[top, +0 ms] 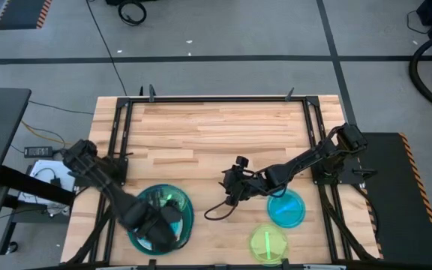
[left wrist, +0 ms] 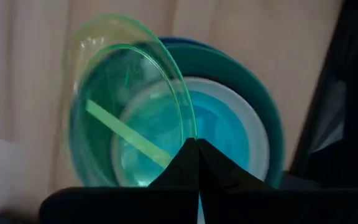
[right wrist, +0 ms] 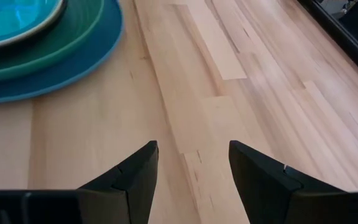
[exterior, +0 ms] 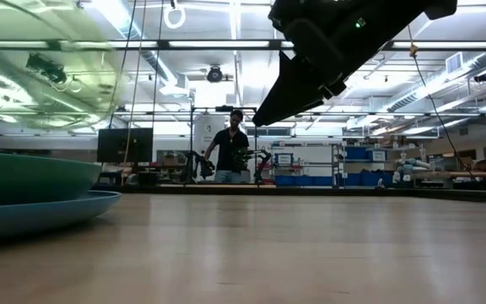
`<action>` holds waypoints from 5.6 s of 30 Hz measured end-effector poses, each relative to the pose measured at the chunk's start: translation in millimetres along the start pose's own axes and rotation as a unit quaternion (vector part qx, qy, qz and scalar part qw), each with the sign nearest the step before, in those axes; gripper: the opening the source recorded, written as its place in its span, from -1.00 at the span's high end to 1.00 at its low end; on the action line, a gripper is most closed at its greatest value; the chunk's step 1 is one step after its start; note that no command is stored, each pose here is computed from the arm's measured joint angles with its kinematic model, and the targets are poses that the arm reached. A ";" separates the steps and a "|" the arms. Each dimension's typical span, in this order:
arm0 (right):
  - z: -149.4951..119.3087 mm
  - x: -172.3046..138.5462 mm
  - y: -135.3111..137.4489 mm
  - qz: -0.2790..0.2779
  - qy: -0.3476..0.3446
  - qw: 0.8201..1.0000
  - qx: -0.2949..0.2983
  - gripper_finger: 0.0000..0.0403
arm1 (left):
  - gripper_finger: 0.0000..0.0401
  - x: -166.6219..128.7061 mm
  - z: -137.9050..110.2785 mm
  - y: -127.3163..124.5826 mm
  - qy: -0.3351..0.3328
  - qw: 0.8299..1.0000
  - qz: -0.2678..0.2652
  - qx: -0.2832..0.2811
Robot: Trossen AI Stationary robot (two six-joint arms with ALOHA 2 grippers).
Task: Stack plastic plates
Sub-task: Stack the transparent green plate on the transparent blue, then stack the transparent blue plate on the transparent green plate
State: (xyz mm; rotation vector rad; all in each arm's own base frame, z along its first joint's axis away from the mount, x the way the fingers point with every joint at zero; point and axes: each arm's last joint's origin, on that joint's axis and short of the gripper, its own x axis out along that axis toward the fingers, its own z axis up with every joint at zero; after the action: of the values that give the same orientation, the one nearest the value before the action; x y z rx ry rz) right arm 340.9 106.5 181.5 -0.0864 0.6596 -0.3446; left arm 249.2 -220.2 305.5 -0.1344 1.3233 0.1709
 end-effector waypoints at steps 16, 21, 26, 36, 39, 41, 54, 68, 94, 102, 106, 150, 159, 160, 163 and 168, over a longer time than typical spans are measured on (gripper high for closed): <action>-1.3 -1.9 4.5 0.034 0.008 0.999 -0.013 -0.03 | 1.00 7.6 -27.4 -44.8 -0.005 0.994 -0.012 -0.108; -1.7 -2.4 5.7 0.045 0.011 0.999 -0.024 -0.03 | 1.00 9.9 -17.2 -55.5 0.020 0.994 -0.001 -0.111; -5.9 -1.4 5.2 0.050 0.017 0.998 -0.030 -0.03 | 1.00 20.9 -21.2 -67.2 0.048 0.994 0.035 -0.094; -12.6 2.0 2.9 0.053 0.011 0.998 -0.023 -0.03 | 0.99 52.0 -31.3 -81.9 0.091 0.993 0.074 -0.026; -11.8 2.8 2.1 0.057 0.010 0.998 -0.021 -0.03 | 0.98 54.8 -30.9 -81.3 0.089 0.993 0.078 -0.010; -11.8 2.7 2.2 0.057 0.010 0.998 -0.023 -0.03 | 0.98 58.3 -30.9 -78.8 0.092 0.992 0.087 -0.010; -10.1 2.5 3.3 0.068 0.004 0.998 -0.018 -0.03 | 0.43 62.5 -24.8 -74.7 0.086 0.992 0.093 -0.005; -8.7 -21.5 -3.0 0.102 0.097 0.989 -0.048 0.00 | 0.27 71.8 36.8 -50.3 -0.012 0.977 0.105 0.188; -51.2 -61.7 -53.6 0.222 0.508 0.830 -0.063 0.08 | 0.29 145.1 83.3 -33.0 -0.188 0.907 0.131 0.353; -60.4 -52.1 -65.1 0.217 0.507 0.831 -0.071 0.25 | 0.29 154.5 72.4 -25.8 -0.205 0.912 0.120 0.334; -82.7 -46.7 -71.1 0.212 0.525 0.822 -0.063 0.32 | 0.29 147.6 64.4 -16.3 -0.231 0.917 0.106 0.308; -69.4 -45.8 -106.9 0.197 0.516 0.831 0.058 0.99 | 0.29 114.5 55.1 -16.9 -0.302 0.892 0.093 0.324; -43.9 -37.4 -127.6 0.230 0.473 0.840 0.131 0.99 | 0.29 112.1 66.7 -14.0 -0.319 0.841 0.130 0.418; -41.9 -36.1 -128.1 0.236 0.471 0.839 0.136 0.99 | 0.29 112.7 68.7 -11.9 -0.317 0.840 0.134 0.419; -35.6 -33.0 -128.3 0.259 0.449 0.842 0.149 0.99 | 0.29 116.3 75.9 -5.2 -0.312 0.837 0.139 0.427; -29.6 -30.3 -129.9 0.276 0.433 0.841 0.173 0.99 | 0.29 131.4 88.0 0.5 -0.305 0.817 0.144 0.468</action>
State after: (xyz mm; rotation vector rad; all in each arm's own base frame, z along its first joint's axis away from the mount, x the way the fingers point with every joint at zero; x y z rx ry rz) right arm 263.3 -4.4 200.2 0.6407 1.4630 0.0921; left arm 363.8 -196.3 199.1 0.9028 0.6489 -0.1915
